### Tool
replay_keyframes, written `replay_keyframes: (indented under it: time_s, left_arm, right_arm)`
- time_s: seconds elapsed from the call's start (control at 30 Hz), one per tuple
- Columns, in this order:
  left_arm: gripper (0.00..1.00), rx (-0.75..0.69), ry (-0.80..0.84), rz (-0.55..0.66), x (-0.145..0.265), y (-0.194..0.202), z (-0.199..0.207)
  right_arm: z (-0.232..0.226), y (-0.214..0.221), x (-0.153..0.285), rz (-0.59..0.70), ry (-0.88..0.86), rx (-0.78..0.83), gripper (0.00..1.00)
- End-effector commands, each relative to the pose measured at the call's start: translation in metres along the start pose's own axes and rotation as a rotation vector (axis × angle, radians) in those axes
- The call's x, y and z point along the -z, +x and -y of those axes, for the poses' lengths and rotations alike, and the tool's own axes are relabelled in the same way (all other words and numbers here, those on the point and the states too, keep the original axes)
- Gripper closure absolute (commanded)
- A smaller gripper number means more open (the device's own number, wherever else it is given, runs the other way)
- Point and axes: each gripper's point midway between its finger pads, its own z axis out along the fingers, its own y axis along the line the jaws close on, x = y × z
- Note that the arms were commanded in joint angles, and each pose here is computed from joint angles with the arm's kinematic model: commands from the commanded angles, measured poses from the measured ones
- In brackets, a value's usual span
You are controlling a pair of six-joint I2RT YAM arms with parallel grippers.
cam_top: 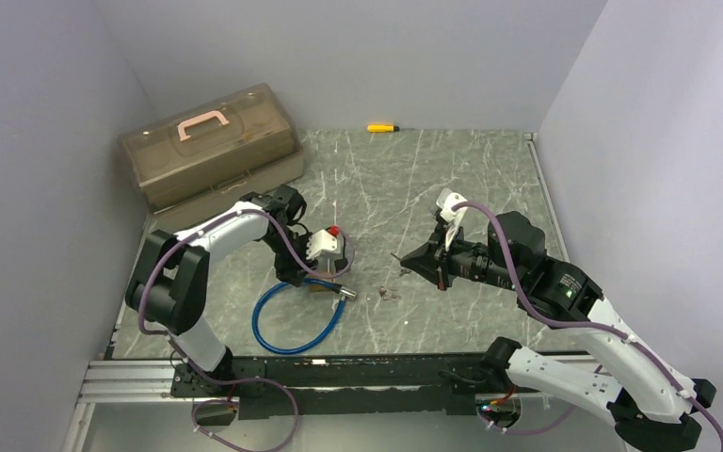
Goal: Unlock with the key
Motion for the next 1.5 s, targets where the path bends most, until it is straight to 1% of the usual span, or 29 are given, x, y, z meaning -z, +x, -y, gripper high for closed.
replay_keyframes:
  time_s: [0.0, 0.03, 0.13, 0.23, 0.4, 0.47, 0.63, 0.8, 1.0, 1.23, 1.4, 1.47]
  left_arm:
    - [0.42, 0.002, -0.061, 0.006, 0.005, -0.015, -0.029]
    - [0.39, 0.001, -0.062, 0.02, 0.007, -0.021, -0.033]
    - [0.36, -0.026, -0.049, 0.086, 0.013, -0.044, -0.035]
    - [0.36, -0.132, -0.01, 0.14, 0.013, -0.065, -0.02]
    - [0.37, -0.4, 0.024, 0.092, -0.014, -0.069, 0.014]
    - [0.37, -0.438, 0.021, 0.084, -0.022, -0.071, 0.016]
    - [0.4, -0.462, -0.016, 0.077, -0.035, -0.077, 0.006]
    - [0.41, -0.455, -0.011, 0.059, -0.045, -0.075, -0.001]
    - [0.41, -0.465, 0.032, 0.062, -0.058, -0.074, 0.013]
    - [0.44, -0.473, 0.036, 0.018, -0.066, -0.069, 0.016]
    - [0.49, -0.465, 0.021, -0.072, -0.078, -0.054, 0.013]
    - [0.55, -0.468, -0.002, -0.085, -0.079, -0.053, 0.009]
  right_arm:
    - [0.006, -0.018, 0.0, 0.077, 0.038, 0.006, 1.0]
    - [0.006, -0.018, 0.0, 0.075, 0.042, 0.006, 1.0]
    - [0.009, -0.016, -0.001, 0.073, 0.053, 0.004, 1.0]
    - [0.01, -0.015, -0.002, 0.072, 0.06, 0.001, 1.0]
    - [0.013, -0.014, -0.002, 0.071, 0.075, -0.005, 1.0]
    - [0.014, -0.016, 0.0, 0.077, 0.082, -0.006, 1.0]
    - [0.014, -0.016, 0.004, 0.089, 0.094, -0.013, 1.0]
    - [0.016, -0.014, 0.007, 0.093, 0.105, -0.019, 1.0]
    - [0.019, -0.014, 0.011, 0.094, 0.125, -0.015, 1.0]
    - [0.021, -0.014, 0.011, 0.095, 0.137, -0.012, 1.0]
    - [0.02, -0.018, 0.015, 0.102, 0.139, -0.016, 1.0]
    - [0.02, -0.019, 0.017, 0.103, 0.141, -0.017, 1.0]
